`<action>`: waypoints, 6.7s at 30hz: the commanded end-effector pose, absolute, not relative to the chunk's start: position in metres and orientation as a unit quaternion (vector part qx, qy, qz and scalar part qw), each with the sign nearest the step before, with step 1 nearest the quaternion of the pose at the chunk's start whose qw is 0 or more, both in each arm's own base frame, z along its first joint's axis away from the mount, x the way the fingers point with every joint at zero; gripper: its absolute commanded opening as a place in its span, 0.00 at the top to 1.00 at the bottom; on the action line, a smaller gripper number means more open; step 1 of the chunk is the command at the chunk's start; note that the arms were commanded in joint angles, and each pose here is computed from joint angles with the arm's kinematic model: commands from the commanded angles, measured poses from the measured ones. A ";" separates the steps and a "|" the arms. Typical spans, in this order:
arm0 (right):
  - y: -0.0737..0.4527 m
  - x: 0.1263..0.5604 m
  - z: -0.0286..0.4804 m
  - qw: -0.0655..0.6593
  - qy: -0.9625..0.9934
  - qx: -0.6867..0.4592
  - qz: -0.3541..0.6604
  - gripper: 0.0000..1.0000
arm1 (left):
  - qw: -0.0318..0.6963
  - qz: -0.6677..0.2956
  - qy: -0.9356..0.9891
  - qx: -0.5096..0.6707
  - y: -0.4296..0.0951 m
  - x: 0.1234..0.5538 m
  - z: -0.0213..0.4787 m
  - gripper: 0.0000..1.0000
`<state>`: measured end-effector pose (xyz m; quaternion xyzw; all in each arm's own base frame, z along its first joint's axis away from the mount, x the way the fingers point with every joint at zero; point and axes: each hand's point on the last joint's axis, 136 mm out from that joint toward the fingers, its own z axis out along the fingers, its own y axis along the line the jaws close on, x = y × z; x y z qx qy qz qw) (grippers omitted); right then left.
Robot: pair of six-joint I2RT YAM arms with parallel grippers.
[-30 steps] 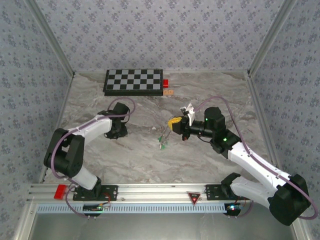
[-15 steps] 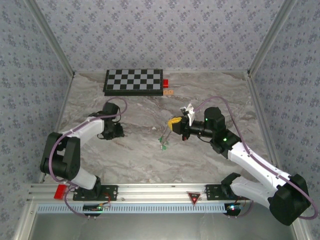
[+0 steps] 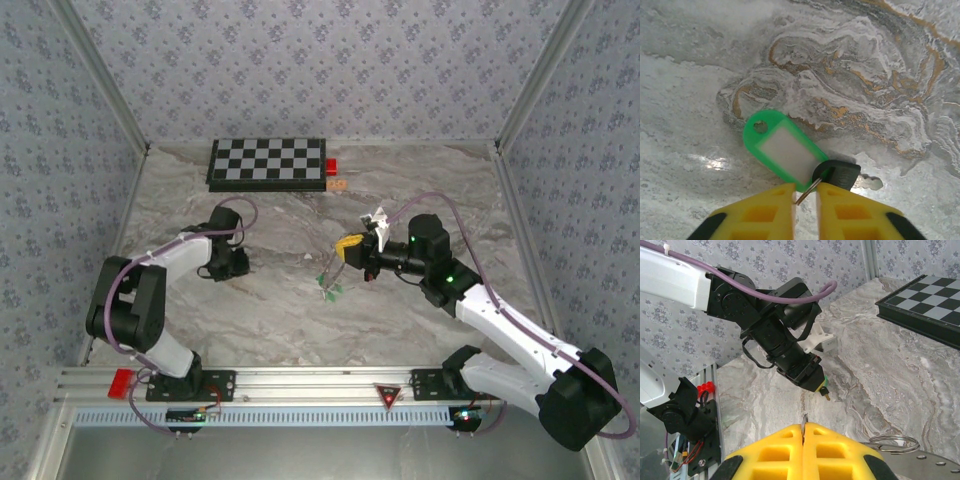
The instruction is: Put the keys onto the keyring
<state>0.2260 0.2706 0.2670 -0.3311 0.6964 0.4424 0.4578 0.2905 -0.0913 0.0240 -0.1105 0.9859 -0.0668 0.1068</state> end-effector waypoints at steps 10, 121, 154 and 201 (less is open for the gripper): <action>0.274 0.222 0.281 0.473 0.676 -0.337 0.453 1.00 | 0.120 -0.070 0.985 -0.103 -0.092 0.298 0.035 1.00; 0.282 0.223 0.273 0.458 0.680 -0.340 0.460 1.00 | 0.140 -0.226 0.964 0.009 -0.177 0.221 0.030 0.76; 0.281 0.223 0.272 0.457 0.681 -0.340 0.459 1.00 | 0.125 -0.219 0.968 0.016 -0.178 0.216 0.026 0.83; 0.282 0.223 0.272 0.458 0.681 -0.341 0.458 1.00 | 0.134 -0.253 0.958 -0.001 -0.192 0.228 0.034 0.79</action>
